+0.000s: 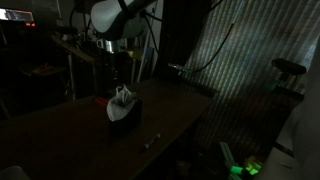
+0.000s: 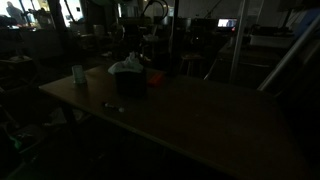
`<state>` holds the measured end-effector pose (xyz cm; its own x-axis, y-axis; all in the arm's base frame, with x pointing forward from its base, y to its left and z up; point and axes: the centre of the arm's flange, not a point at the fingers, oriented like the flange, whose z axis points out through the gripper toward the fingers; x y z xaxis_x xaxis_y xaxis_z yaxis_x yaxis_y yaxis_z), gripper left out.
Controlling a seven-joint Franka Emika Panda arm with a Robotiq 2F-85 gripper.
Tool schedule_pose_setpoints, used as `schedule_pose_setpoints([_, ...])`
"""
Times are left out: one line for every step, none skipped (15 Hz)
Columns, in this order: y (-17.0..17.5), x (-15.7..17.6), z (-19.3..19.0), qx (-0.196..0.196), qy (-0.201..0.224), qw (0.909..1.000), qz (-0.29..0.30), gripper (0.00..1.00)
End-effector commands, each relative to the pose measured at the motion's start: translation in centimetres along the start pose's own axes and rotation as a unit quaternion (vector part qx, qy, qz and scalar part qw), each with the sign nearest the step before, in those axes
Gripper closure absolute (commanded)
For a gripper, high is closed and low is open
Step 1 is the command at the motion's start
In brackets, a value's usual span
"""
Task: Pick up the towel from the table and put it in the black object.
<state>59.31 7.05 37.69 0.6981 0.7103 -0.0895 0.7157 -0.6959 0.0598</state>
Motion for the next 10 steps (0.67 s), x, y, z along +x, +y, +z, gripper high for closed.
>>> schedule_pose_setpoints([-1.8, -2.4, 0.1, 0.009, 0.008, 0.9999, 0.008, 0.99])
schedule_pose_setpoints([-2.0, -2.5, 0.4, 0.011, 0.007, 0.9999, 0.009, 0.99])
schedule_pose_setpoints([-2.3, -2.7, 0.7, 0.013, 0.006, 0.9998, 0.011, 0.99])
schedule_pose_setpoints([-2.4, -2.8, 1.0, 0.014, 0.005, 0.9998, 0.012, 0.99])
schedule_pose_setpoints([-2.5, -2.8, 1.2, 0.015, 0.005, 0.9998, 0.013, 0.99])
schedule_pose_setpoints([-2.5, -2.7, 1.4, 0.012, 0.006, 0.9998, 0.016, 0.99])
schedule_pose_setpoints([-2.5, -2.7, 1.7, 0.011, 0.007, 0.9997, 0.022, 0.99])
schedule_pose_setpoints([-2.3, -2.7, 2.0, 0.012, 0.01, 0.9994, 0.032, 0.99])
schedule_pose_setpoints([-2.0, -2.7, 2.4, 0.01, 0.011, 0.9989, 0.044, 0.99])
schedule_pose_setpoints([-1.7, -2.8, 2.9, 0.012, 0.01, 0.9981, 0.059, 0.99])
